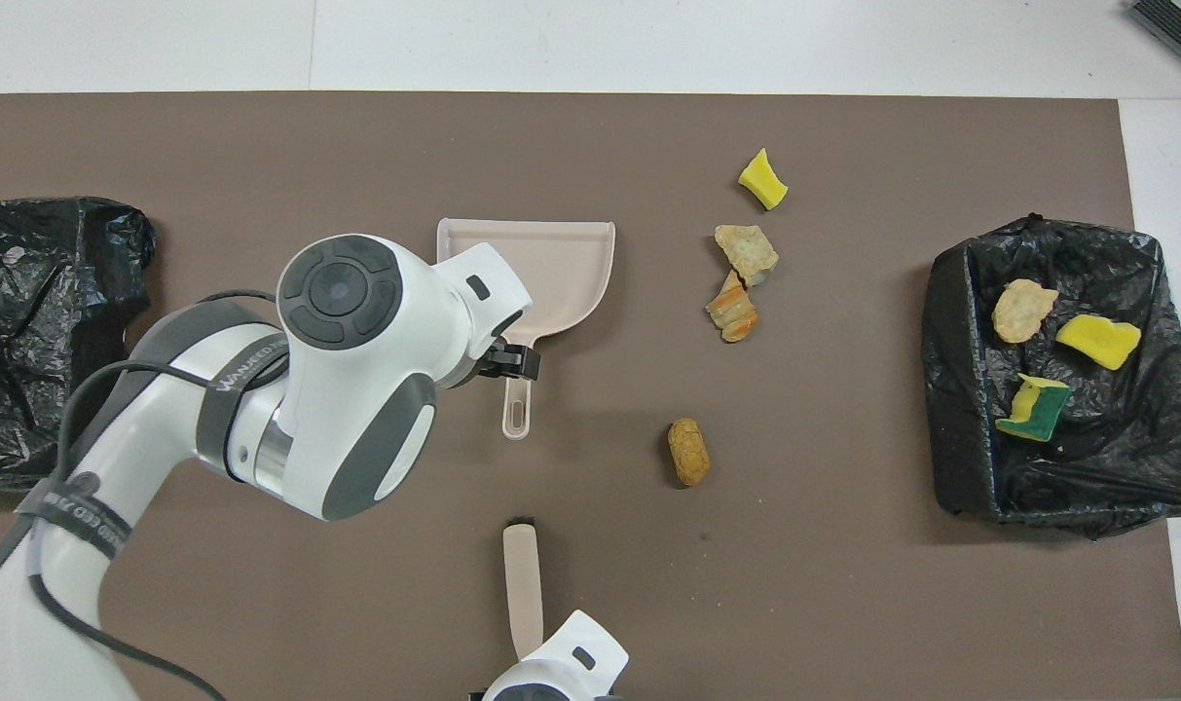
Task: Sweep and dump trash in bin
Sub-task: 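Grasp the dustpan with the left gripper while the right gripper grasps the brush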
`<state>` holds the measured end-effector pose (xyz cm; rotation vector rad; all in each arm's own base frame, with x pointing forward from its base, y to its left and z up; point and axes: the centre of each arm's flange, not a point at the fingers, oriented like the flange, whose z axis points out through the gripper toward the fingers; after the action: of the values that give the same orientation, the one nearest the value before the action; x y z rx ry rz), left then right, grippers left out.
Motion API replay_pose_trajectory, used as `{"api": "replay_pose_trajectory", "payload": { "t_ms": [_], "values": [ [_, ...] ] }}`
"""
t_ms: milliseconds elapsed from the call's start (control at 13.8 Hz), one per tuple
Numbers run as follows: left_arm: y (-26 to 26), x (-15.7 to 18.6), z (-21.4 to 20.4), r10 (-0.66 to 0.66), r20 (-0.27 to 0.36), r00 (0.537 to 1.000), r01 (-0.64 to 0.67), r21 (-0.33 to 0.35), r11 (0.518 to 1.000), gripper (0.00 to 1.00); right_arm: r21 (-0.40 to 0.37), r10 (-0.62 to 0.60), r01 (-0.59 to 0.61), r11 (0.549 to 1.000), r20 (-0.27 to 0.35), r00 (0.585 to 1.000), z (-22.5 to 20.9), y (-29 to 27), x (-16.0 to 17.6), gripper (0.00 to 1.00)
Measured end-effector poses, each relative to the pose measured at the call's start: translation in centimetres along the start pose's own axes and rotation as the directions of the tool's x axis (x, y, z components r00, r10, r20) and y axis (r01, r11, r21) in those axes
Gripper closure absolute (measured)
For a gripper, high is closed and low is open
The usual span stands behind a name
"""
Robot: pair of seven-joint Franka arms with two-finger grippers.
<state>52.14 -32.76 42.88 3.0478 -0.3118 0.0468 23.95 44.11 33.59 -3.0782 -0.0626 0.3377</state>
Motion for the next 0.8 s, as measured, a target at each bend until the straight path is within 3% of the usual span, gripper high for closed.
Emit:
{"api": "replay_pose_trajectory", "payload": {
  "t_ms": [72, 217, 290, 579, 796],
  "values": [
    [0.8, -0.1, 0.9, -0.015, 0.002, 1.0, 0.015, -0.001, 1.0, 0.0, 0.007, 0.001, -0.001, 1.0, -0.009, 1.0, 0.4, -0.2, 0.2, 0.16],
    [2.0, -0.4, 2.8, -0.049, -0.001, 0.999, 0.049, -0.005, 0.999, 0.0, 0.005, 0.002, -0.002, 1.0, -0.01, 1.0, 1.1, -0.3, 0.4, 0.29],
    [2.1, -0.5, 3.8, -0.069, -0.005, 0.998, 0.069, -0.008, 0.998, 0.0, 0.003, 0.002, -0.002, 1.0, -0.009, 1.0, 1.2, -0.3, 0.4, 0.29],
    [2.8, -1.6, 6.8, -0.156, 0.01, 0.988, 0.156, -0.001, 0.988, 0.0, 0.005, 0.002, -0.002, 1.0, -0.009, 1.0, 1.1, -0.4, 0.4, 0.73],
    [4.2, -2.2, 8.9, -0.192, 0.023, 0.981, 0.192, 0.005, 0.981, 0.0, 0.004, 0.004, -0.004, 1.0, -0.007, 1.0, 1.0, -0.4, 0.4, 0.74]
  ]
}}
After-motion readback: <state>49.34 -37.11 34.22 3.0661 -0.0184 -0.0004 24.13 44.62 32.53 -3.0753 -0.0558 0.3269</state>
